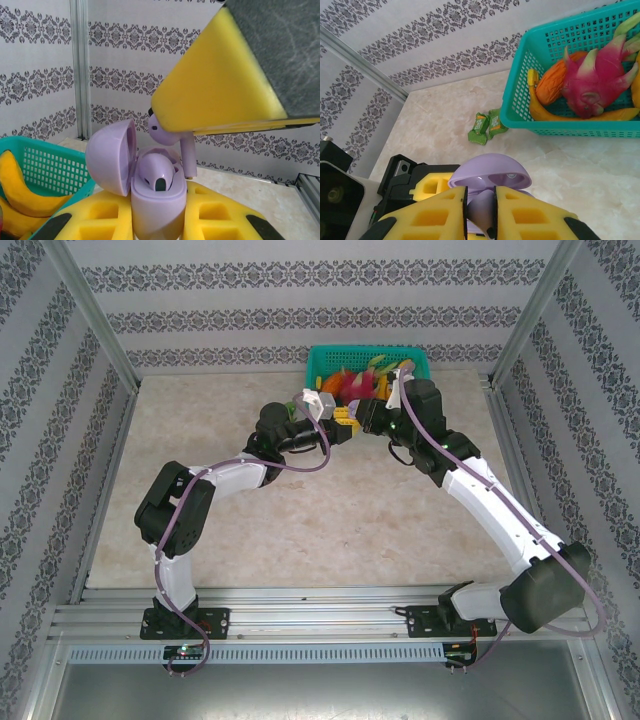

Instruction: Insert wireless bluetooth earbuds into charging case

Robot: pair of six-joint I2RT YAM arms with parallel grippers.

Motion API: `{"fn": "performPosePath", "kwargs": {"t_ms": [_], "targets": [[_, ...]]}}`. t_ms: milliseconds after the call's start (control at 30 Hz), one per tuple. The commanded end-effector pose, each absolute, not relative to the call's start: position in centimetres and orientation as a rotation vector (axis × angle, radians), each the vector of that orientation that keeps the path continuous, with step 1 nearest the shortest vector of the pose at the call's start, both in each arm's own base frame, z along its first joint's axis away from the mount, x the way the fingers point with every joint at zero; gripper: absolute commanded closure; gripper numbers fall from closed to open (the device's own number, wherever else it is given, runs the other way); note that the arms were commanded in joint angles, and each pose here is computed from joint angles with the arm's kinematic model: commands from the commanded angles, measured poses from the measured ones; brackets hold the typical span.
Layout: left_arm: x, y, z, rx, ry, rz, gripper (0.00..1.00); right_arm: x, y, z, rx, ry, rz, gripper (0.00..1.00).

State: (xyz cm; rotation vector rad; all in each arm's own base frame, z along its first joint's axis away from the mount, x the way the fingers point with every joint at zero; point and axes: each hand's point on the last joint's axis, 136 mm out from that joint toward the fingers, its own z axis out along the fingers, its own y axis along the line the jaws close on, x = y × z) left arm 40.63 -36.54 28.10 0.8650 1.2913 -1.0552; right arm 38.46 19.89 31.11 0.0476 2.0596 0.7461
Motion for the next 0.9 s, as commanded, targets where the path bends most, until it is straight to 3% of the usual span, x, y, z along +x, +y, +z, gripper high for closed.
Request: {"fn": "performPosePath", "kwargs": {"t_ms": [0, 533, 867], "targets": [[39.0, -37.3, 30.2, 0.902, 1.222, -1.087, 1.0, 38.9, 19.9, 30.9, 0.067, 2.052, 0.755, 0.81], [39.4, -37.4, 29.3, 0.896, 1.243, -1.084, 1.0, 37.8, 18.6, 34.4, 0.082, 1.965, 0.779, 0.82], [39.2, -37.5, 29.7, 0.899, 1.236, -1.093, 1.0, 38.4, 18.3, 33.4, 0.101, 1.978, 0.763, 0.82]]}}
